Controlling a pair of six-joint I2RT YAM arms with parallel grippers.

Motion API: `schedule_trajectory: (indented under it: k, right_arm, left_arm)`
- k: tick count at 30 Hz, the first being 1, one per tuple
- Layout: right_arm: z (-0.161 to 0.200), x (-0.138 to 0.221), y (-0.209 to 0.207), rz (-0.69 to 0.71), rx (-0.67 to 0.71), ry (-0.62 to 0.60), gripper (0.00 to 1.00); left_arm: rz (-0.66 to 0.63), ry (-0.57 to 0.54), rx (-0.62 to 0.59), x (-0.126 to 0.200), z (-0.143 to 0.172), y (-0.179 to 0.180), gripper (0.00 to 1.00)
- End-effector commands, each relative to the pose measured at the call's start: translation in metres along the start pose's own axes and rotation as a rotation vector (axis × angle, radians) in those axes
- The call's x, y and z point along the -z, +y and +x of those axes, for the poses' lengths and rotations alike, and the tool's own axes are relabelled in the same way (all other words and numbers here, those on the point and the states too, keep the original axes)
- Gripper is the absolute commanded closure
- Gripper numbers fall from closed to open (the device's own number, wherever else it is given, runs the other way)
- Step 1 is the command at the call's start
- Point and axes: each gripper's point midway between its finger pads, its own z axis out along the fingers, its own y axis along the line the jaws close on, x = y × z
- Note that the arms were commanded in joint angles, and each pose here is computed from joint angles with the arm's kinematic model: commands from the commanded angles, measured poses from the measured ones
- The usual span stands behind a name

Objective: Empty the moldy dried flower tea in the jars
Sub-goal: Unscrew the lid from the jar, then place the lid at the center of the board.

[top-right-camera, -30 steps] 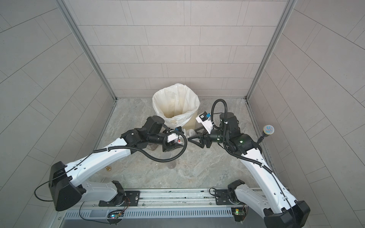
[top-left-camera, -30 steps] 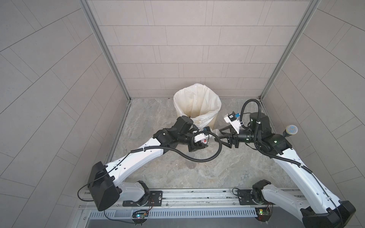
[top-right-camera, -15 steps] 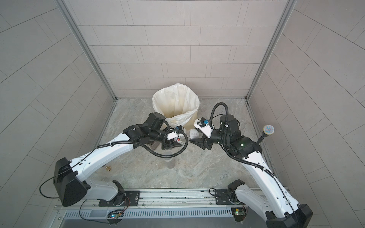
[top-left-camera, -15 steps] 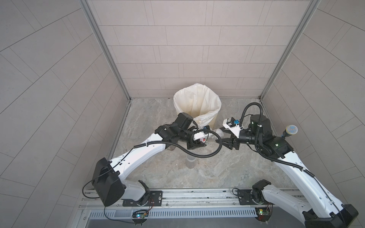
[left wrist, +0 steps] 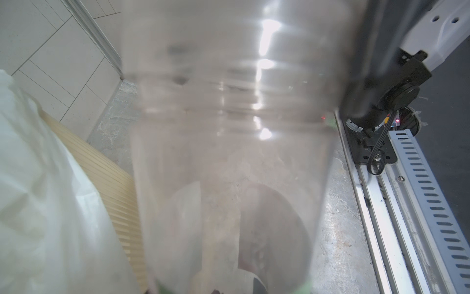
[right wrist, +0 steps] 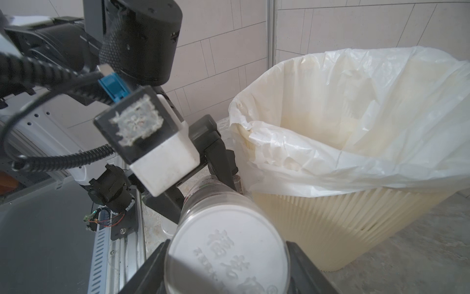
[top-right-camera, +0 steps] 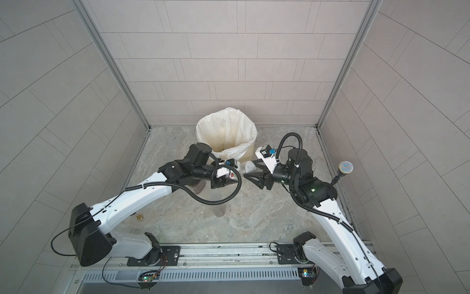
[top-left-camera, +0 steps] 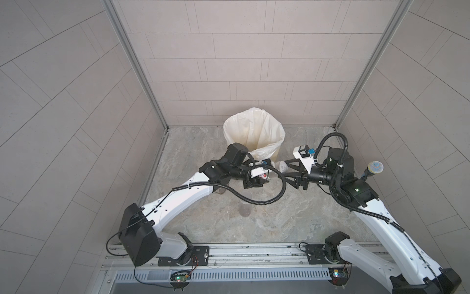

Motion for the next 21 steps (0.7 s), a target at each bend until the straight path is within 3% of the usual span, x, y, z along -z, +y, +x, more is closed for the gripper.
schedule_trajectory:
  k: [1, 8, 16, 21]
  right_arm:
    - [-0.037, 0.006, 0.013, -0.091, -0.030, -0.143, 0.48]
    - [-0.058, 0.023, -0.002, -0.055, -0.084, -0.256, 0.49]
    - [-0.066, 0.031, -0.016, -0.003, -0.131, -0.286, 0.51]
    - [-0.051, 0.042, -0.057, 0.200, -0.249, -0.240, 0.51]
  left_arm:
    - [0.000, -0.084, -0.068, 0.003, -0.021, -0.001, 0.51]
    - [-0.007, -0.085, -0.038, 0.007, -0.018, 0.005, 0.51]
    - [-0.012, -0.070, -0.017, 0.007, -0.013, 0.010, 0.51]
    - [-0.038, -0.075, -0.004, 0.013, -0.014, 0.014, 0.51]
